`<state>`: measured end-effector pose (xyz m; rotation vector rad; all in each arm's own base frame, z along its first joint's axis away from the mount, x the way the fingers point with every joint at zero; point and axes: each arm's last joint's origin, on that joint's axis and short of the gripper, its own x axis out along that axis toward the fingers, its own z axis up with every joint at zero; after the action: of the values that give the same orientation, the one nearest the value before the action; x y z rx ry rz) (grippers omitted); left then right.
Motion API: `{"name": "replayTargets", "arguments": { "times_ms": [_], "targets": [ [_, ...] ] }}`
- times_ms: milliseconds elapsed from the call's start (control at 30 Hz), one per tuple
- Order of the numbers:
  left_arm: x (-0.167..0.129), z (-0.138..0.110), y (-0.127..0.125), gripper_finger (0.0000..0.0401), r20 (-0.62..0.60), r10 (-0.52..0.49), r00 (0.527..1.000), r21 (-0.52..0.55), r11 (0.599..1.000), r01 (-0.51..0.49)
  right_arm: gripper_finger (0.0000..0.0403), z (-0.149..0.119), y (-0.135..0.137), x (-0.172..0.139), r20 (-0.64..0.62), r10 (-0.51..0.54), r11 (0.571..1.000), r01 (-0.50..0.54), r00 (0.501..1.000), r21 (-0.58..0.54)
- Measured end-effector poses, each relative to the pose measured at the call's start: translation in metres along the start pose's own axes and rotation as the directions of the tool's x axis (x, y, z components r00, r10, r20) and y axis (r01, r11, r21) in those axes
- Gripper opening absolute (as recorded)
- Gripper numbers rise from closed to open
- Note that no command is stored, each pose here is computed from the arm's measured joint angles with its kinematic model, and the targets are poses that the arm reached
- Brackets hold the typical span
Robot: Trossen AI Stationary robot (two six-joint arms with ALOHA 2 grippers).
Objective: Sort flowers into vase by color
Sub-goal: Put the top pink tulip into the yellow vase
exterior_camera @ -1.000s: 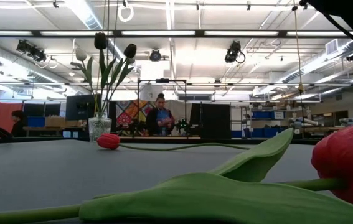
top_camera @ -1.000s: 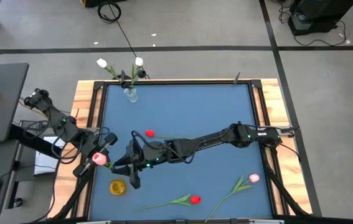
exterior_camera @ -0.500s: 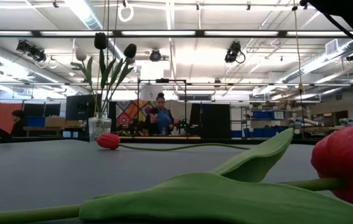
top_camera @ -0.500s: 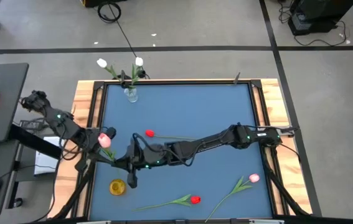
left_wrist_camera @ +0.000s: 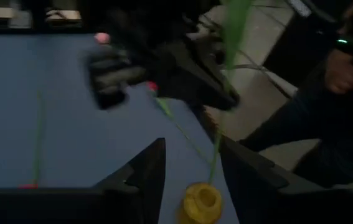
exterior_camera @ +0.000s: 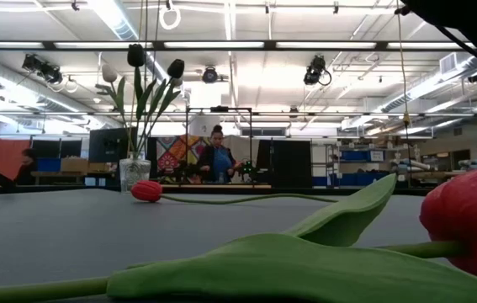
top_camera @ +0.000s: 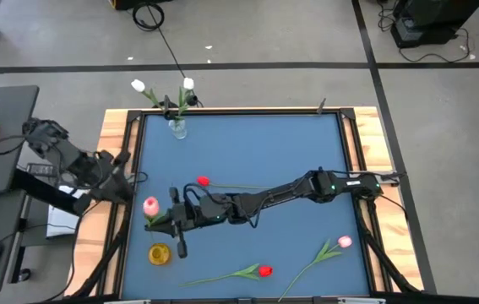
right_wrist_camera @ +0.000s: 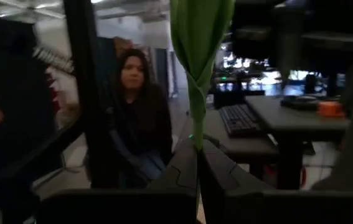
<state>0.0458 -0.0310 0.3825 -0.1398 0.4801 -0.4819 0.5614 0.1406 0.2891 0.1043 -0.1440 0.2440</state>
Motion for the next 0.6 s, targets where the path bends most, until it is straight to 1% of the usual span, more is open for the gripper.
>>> {"name": "replayTargets", "arguments": {
  "times_ms": [100, 200, 367, 433, 600],
  "targets": [
    [-0.007, 0.004, 0.001, 0.0151, 0.019, 0.036, 0.999, -0.013, 0.999, -0.036, 0.0007, -0.015, 0.002, 0.002, -0.015, 0.045, 0.999, -0.045, 0.999, -0.006],
    [-0.009, 0.004, 0.001, 0.0145, 0.027, 0.047, 0.999, -0.028, 0.999, -0.046, 0.0009, -0.024, 0.004, 0.003, -0.039, 0.081, 0.997, -0.081, 0.996, -0.002],
    [-0.005, 0.004, 0.001, 0.0144, 0.007, 0.06, 0.998, -0.043, 0.997, -0.059, 0.001, -0.028, 0.004, 0.004, -0.031, 0.09, 0.996, -0.09, 0.995, -0.013],
    [-0.003, 0.004, 0.001, 0.0143, 0.001, 0.062, 0.998, -0.044, 0.997, -0.062, 0.001, -0.035, 0.004, 0.005, -0.042, 0.089, 0.996, -0.09, 0.995, -0.013],
    [-0.001, 0.005, 0.002, 0.0143, 0.014, 0.119, 0.993, -0.025, 0.993, -0.119, 0.0011, -0.044, 0.0, 0.005, -0.092, 0.082, 0.996, -0.085, 0.992, -0.035]
  ]
}}
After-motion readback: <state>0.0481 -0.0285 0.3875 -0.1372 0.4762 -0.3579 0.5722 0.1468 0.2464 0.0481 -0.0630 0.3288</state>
